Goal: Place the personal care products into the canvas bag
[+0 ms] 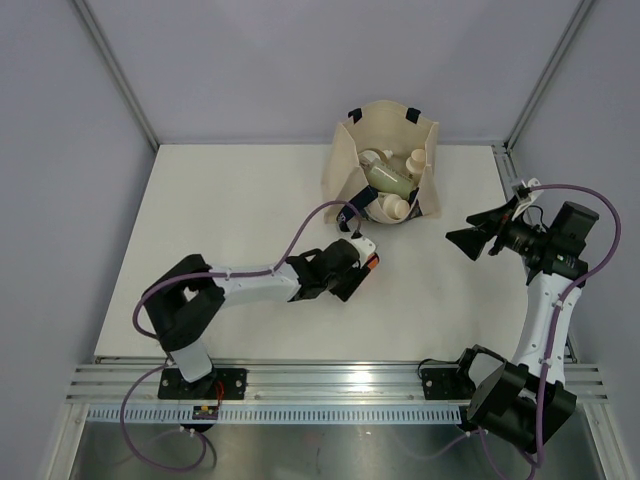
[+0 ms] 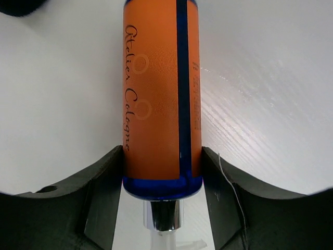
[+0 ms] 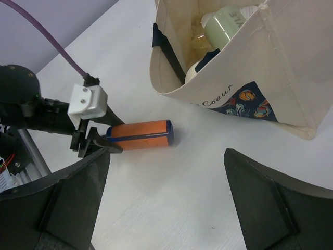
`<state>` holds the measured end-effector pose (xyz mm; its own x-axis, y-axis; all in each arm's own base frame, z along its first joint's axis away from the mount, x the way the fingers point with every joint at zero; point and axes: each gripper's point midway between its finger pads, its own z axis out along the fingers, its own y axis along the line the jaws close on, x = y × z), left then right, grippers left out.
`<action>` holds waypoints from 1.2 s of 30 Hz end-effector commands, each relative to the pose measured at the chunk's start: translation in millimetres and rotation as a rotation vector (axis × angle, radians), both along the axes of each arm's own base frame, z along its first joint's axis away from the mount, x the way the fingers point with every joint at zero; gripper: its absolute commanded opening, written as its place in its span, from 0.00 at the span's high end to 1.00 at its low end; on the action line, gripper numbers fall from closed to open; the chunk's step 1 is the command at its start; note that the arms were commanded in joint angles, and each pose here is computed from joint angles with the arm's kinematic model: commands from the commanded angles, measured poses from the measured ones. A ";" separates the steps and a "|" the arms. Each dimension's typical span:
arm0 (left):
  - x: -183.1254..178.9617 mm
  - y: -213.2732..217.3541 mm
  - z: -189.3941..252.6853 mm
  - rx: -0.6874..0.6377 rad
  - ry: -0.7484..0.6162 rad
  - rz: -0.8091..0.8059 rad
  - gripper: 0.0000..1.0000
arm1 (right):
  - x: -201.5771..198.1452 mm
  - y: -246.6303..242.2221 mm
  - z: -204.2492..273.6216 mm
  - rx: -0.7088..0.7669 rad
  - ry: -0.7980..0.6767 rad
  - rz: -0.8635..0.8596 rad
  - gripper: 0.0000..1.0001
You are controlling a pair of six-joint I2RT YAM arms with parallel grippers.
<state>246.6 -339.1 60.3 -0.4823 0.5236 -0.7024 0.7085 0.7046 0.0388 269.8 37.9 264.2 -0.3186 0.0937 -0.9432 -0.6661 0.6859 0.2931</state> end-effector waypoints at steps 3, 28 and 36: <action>16.4 -16.4 -16.2 0.000 -0.007 0.008 1.00 | 0.7 -1.4 15.6 -0.008 -0.046 0.016 0.01; 70.3 -38.0 -33.2 0.119 0.009 0.091 1.00 | 2.6 -6.4 15.0 -0.016 -0.040 -0.001 0.00; 41.4 -39.6 39.5 -0.140 0.070 0.095 1.00 | 2.6 -6.6 15.3 -0.014 -0.040 0.000 0.01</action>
